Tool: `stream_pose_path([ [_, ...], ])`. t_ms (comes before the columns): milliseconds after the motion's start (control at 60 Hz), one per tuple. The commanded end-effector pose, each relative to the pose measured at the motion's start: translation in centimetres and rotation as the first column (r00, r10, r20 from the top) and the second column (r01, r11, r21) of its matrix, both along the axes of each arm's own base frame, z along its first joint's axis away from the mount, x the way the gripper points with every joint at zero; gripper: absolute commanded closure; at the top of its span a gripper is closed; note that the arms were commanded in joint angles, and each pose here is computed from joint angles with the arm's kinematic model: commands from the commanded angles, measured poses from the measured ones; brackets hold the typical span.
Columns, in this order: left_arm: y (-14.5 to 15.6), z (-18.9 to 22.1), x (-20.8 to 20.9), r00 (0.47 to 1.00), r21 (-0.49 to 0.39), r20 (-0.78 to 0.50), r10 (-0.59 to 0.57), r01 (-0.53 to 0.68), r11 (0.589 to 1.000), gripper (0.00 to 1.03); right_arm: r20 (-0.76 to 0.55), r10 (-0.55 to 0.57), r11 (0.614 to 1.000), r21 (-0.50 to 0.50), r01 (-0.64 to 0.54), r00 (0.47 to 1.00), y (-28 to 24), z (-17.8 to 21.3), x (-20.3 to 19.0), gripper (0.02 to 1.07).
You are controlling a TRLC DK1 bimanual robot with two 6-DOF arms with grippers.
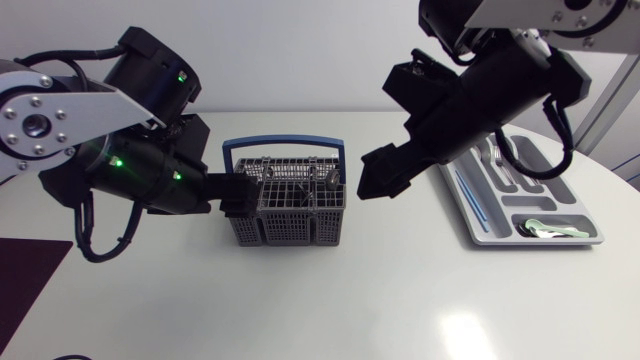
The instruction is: Unload the cutlery basket into the drawer organizer.
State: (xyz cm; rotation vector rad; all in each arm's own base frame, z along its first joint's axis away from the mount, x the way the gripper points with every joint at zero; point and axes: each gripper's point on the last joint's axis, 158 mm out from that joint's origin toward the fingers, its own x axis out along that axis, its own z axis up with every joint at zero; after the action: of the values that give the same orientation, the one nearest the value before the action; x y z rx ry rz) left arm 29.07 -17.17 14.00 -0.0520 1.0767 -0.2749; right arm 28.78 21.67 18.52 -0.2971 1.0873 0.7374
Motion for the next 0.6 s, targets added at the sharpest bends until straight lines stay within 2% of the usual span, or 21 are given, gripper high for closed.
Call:
stream_pose_path([
  [0,0.7,-0.6,-0.5,1.0,0.016,-0.001,-0.009,0.009,1.0,0.08,-0.007,-0.022,1.0,-0.003,0.022,1.0,0.2,0.4,0.3,0.07],
  [300,1.1,-0.4,-0.5,1.0,0.015,0.005,-0.004,0.004,1.0,0.08,0.04,-0.059,0.998,0.015,0.058,0.997,0.3,0.4,1.1,0.07],
  [383,1.3,-0.5,-0.5,1.0,0.017,0.004,0.0,0.0,1.0,0.08,0.021,-0.055,0.998,0.003,0.055,0.998,0.7,-0.4,1.1,0.07],
  [533,1.7,-0.6,-0.5,1.0,0.023,0.004,-0.005,0.005,1.0,0.08,-0.096,-0.143,0.989,0.036,0.147,0.985,2.2,-2.4,0.5,0.07],
  [583,1.8,-0.7,-0.6,1.0,0.022,0.002,-0.009,0.009,1.0,0.08,-0.122,-0.208,0.974,0.062,0.216,0.971,2.7,-2.7,0.8,0.07],
])
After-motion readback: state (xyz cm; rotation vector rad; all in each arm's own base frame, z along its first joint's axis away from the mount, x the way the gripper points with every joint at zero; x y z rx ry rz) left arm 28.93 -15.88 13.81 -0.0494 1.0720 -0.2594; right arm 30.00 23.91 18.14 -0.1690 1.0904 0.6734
